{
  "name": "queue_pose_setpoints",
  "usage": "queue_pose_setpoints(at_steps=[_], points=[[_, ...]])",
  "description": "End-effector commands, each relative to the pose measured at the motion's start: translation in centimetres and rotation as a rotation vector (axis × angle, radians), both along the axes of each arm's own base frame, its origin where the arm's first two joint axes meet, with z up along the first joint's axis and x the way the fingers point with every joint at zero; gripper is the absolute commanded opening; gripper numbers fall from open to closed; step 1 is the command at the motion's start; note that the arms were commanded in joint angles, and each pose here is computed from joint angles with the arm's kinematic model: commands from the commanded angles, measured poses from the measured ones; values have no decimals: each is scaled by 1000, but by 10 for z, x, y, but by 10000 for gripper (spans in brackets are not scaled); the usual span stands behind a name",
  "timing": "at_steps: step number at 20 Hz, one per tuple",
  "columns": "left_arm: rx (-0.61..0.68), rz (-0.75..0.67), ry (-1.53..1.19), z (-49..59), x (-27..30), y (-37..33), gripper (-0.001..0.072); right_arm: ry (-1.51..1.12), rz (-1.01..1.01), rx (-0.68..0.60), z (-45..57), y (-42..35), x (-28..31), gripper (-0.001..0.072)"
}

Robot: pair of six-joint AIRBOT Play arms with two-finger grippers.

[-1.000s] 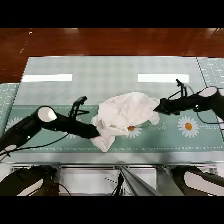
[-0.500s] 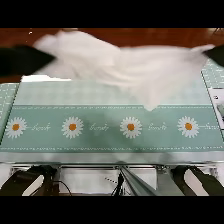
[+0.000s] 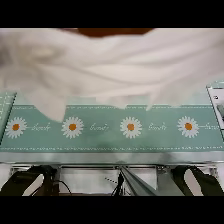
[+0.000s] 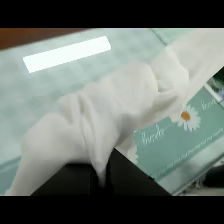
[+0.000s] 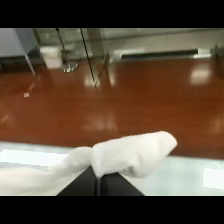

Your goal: Fold the shirts.

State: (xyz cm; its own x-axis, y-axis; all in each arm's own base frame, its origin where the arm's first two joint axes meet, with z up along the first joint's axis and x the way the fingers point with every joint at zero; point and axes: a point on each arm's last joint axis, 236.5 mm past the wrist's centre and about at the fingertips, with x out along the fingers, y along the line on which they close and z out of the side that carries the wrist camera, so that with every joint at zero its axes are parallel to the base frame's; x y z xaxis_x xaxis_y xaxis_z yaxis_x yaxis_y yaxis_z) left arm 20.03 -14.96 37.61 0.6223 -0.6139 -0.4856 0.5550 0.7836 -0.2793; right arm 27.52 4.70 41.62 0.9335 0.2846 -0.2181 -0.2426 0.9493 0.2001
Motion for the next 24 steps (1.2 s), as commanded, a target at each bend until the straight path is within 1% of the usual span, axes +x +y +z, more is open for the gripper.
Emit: queue_pose_setpoints(at_steps=[1,3,6,8,11,13,14,17,20,22,24], points=[[109,-51,233,-50,-33,8,29,241,20,-65,-50,1,-26,24],[109,-63,316,-74,-29,6,28,423,12,-129,-91,-12,-29,23],[116,-81,522,-136,-22,4,29,756,126,-233,-165,-7,-29,24],[131,-112,641,-185,-22,3,28,893,185,-299,-211,1,-11,24],[124,-127,779,-262,-17,0,29,1006,178,-373,-286,0,34,24],[95,-76,855,-305,-7,-2,29,1041,165,-366,-330,0,65,25],[88,-59,851,-321,2,-2,29,1052,161,-361,-348,1,79,25],[75,12,733,-352,56,-1,29,1053,151,-320,-391,7,117,25],[57,128,680,-384,108,7,29,1021,140,-260,-418,17,146,25],[64,163,729,-414,119,10,29,990,129,-232,-427,21,162,25],[77,165,822,-444,114,10,29,968,96,-209,-435,21,174,25]])
